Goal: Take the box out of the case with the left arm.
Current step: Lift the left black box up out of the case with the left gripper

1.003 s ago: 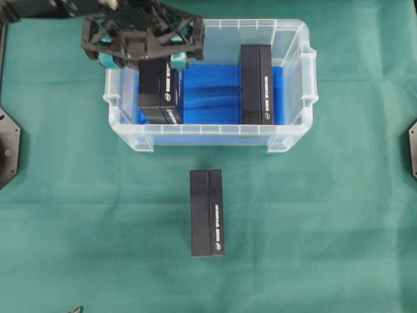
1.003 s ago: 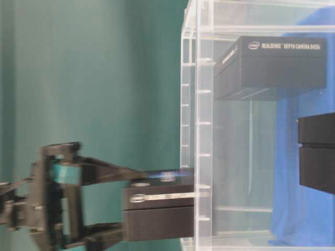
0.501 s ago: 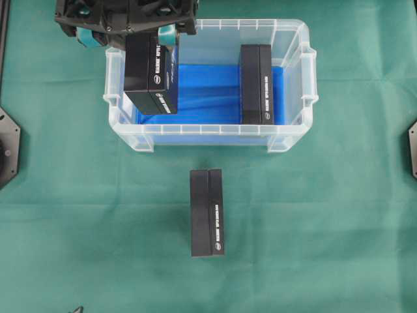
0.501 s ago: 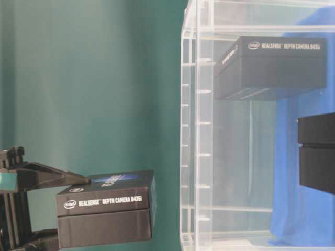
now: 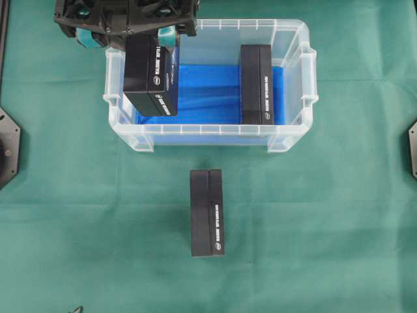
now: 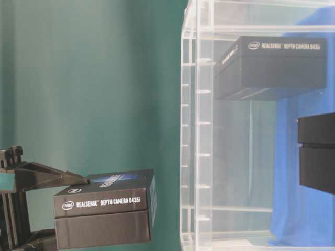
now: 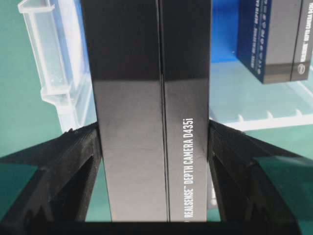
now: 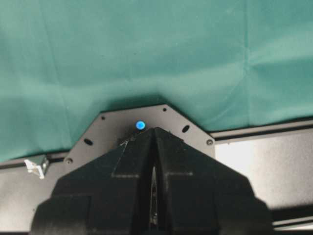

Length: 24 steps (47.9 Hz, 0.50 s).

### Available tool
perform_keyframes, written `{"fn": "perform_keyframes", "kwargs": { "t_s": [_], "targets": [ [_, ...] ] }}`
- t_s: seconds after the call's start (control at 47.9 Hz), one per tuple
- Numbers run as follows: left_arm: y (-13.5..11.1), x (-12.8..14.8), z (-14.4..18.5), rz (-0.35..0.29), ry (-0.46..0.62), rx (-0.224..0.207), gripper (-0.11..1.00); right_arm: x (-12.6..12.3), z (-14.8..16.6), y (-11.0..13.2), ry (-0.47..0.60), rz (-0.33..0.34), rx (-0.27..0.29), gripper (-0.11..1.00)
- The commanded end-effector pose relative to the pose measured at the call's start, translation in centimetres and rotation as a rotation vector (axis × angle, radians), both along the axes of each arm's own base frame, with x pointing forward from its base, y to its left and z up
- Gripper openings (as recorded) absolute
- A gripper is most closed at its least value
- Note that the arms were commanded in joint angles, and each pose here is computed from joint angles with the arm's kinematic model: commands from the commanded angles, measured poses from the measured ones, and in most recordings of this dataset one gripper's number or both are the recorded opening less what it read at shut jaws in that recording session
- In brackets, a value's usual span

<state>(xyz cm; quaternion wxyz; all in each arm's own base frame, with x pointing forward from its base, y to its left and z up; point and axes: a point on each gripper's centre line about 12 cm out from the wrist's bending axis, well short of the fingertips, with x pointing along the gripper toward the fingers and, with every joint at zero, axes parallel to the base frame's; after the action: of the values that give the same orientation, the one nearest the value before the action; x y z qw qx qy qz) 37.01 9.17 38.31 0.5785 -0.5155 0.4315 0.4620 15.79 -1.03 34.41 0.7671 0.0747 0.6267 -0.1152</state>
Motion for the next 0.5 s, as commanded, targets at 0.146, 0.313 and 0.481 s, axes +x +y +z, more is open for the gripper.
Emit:
{"fn": "perform_keyframes", "kwargs": {
  "t_s": [0.146, 0.313, 0.481],
  "targets": [
    [-0.24, -1.0, 2.34, 0.001, -0.063, 0.019, 0.6, 0.14, 0.75, -0.01, -0.023, -0.001, 0.001, 0.0],
    [-0.23, -0.98, 2.35, 0.003, -0.065, 0.019, 0.6, 0.1, 0.77, -0.01, -0.025, -0.001, 0.001, 0.0],
    [-0.24, -1.0, 2.29, 0.004, -0.062, 0.018, 0.6, 0.1, 0.77, -0.01, -0.025, -0.001, 0.001, 0.0]
  ]
}}
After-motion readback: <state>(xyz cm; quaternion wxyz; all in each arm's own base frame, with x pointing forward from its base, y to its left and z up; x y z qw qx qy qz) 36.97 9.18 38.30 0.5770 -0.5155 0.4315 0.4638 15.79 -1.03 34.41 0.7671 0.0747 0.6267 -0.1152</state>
